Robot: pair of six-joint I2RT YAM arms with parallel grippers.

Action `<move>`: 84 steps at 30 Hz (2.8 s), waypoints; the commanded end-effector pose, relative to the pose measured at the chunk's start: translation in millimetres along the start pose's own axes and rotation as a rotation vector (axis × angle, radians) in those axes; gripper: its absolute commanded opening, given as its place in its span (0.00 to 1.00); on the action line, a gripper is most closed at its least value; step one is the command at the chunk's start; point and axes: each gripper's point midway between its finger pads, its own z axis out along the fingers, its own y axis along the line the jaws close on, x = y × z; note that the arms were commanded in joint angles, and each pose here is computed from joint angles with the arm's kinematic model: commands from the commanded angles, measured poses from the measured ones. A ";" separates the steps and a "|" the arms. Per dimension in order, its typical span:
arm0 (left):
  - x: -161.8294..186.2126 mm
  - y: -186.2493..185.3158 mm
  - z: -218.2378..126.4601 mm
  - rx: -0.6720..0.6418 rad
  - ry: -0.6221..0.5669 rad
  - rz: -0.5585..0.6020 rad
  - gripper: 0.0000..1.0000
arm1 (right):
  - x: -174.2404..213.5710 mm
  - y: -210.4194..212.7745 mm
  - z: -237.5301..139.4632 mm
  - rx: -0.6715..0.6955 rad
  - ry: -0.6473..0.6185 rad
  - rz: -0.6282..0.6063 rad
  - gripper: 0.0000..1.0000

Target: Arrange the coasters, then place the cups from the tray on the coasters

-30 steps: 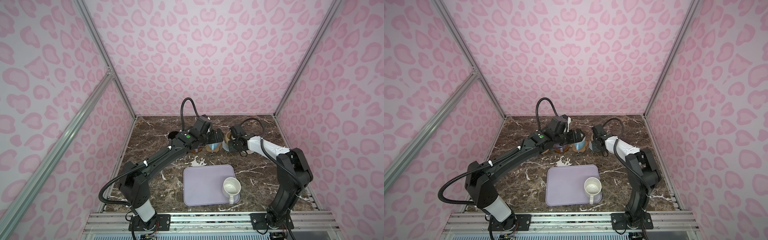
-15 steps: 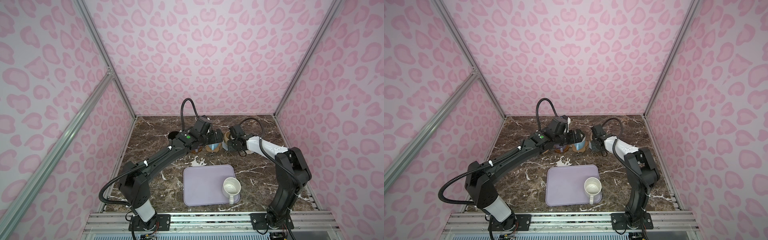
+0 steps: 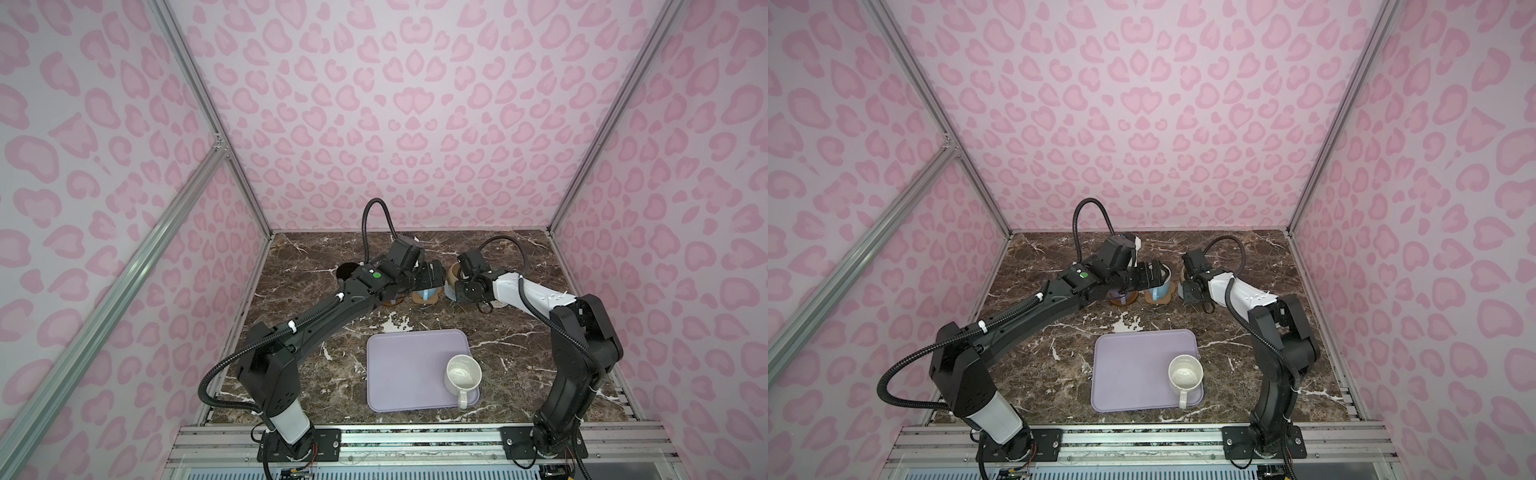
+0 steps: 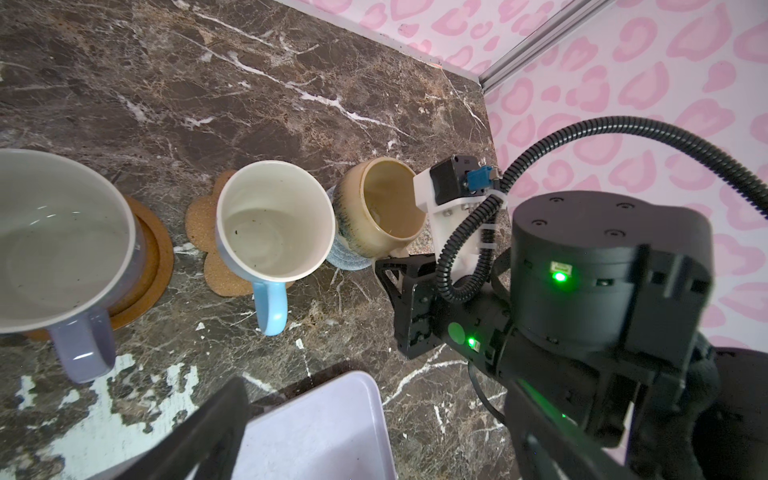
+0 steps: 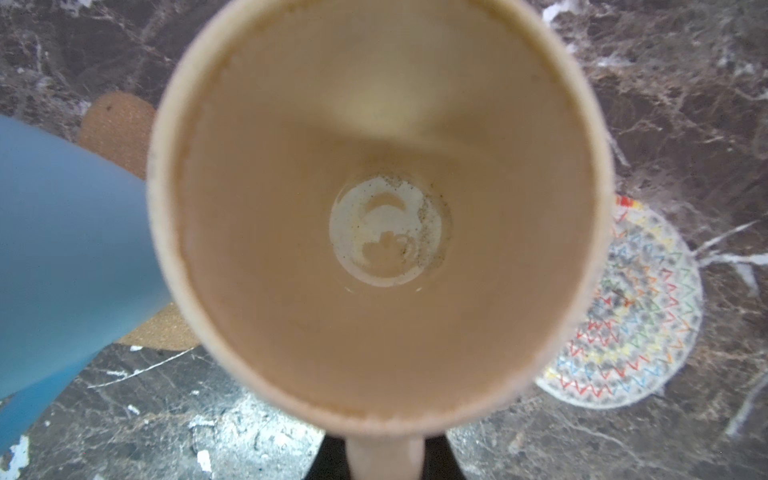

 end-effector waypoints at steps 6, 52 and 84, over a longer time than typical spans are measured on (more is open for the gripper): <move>-8.0 -5.3 -4.5 0.028 -0.042 -0.005 0.98 | 0.0 -4.2 -4.4 0.019 0.000 0.012 0.27; 64.5 31.8 -83.5 0.048 0.052 0.080 0.98 | 124.3 -10.6 -166.0 -0.242 -0.046 0.007 0.98; 122.6 38.9 -77.6 0.069 0.119 0.033 0.98 | 251.5 45.9 -164.1 -0.286 0.042 -0.166 0.95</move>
